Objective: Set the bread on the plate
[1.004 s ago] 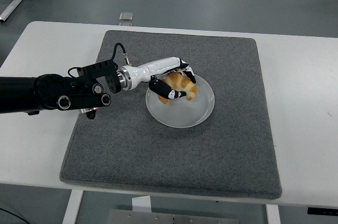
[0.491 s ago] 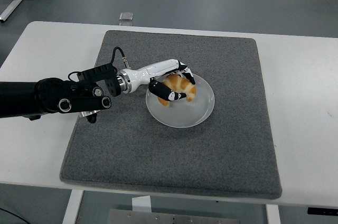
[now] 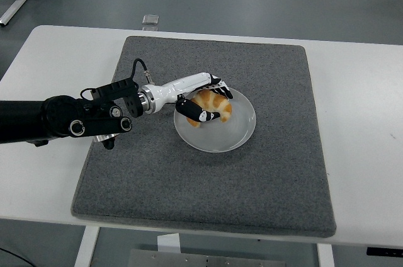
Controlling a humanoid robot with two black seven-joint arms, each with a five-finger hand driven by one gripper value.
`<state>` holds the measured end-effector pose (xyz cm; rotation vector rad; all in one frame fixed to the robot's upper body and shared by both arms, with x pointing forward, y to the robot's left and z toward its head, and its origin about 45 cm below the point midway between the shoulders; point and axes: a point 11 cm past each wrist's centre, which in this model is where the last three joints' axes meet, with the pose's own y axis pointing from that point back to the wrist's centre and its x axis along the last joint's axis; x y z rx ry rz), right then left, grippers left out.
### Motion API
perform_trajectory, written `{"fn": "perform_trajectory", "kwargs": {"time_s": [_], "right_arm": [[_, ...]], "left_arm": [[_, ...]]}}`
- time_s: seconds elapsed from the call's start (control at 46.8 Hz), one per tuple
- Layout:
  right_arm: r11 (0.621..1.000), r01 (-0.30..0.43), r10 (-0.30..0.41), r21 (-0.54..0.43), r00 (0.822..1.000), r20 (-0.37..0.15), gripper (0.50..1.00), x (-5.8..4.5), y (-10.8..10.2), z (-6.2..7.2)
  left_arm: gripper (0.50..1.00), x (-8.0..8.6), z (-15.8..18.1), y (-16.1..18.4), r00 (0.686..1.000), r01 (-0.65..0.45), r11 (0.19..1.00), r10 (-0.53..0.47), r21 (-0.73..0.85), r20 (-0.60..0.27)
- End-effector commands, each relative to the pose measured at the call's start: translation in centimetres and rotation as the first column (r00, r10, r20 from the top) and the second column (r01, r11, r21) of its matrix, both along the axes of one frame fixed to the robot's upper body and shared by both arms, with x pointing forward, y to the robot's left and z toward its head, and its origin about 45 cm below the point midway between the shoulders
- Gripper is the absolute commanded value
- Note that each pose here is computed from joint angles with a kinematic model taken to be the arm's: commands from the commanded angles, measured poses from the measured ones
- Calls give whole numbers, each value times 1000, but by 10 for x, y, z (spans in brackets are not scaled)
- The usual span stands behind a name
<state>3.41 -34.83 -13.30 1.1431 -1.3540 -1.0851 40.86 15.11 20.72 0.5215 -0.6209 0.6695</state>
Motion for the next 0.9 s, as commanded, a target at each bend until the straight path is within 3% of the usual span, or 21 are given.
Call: {"fn": "perform_trajectory", "kwargs": {"time_s": [0.0, 0.192, 0.385, 0.513, 0.662, 0.876], "right_arm": [[1000, 0, 0, 0, 1000, 0, 952, 0, 0, 0], [1000, 1, -1, 0, 1000, 0, 952, 0, 0, 0], [1000, 0, 0, -1, 1000, 0, 952, 0, 0, 0], [1000, 0, 0, 0, 1000, 0, 954, 0, 0, 0], [1000, 1, -1, 0, 1000, 0, 952, 0, 0, 0], [1000, 3, -3, 0, 1000, 1, 952, 0, 0, 0]], "left_arm": [[737, 0, 0, 1, 1000, -1, 1000, 1, 0, 0], [778, -2, -3, 1, 1000, -4, 1000, 4, -1, -8], [921, -1, -3, 1, 1000, -6, 1000, 6, -4, -9], [986, 0, -1, 0, 1000, -11, 1000, 11, -15, -7], [988, 4, 7, -2, 1000, -13, 999, 14, -30, 6], [988, 25, 54, -10, 998, -46, 985, 51, -168, 26]]}}
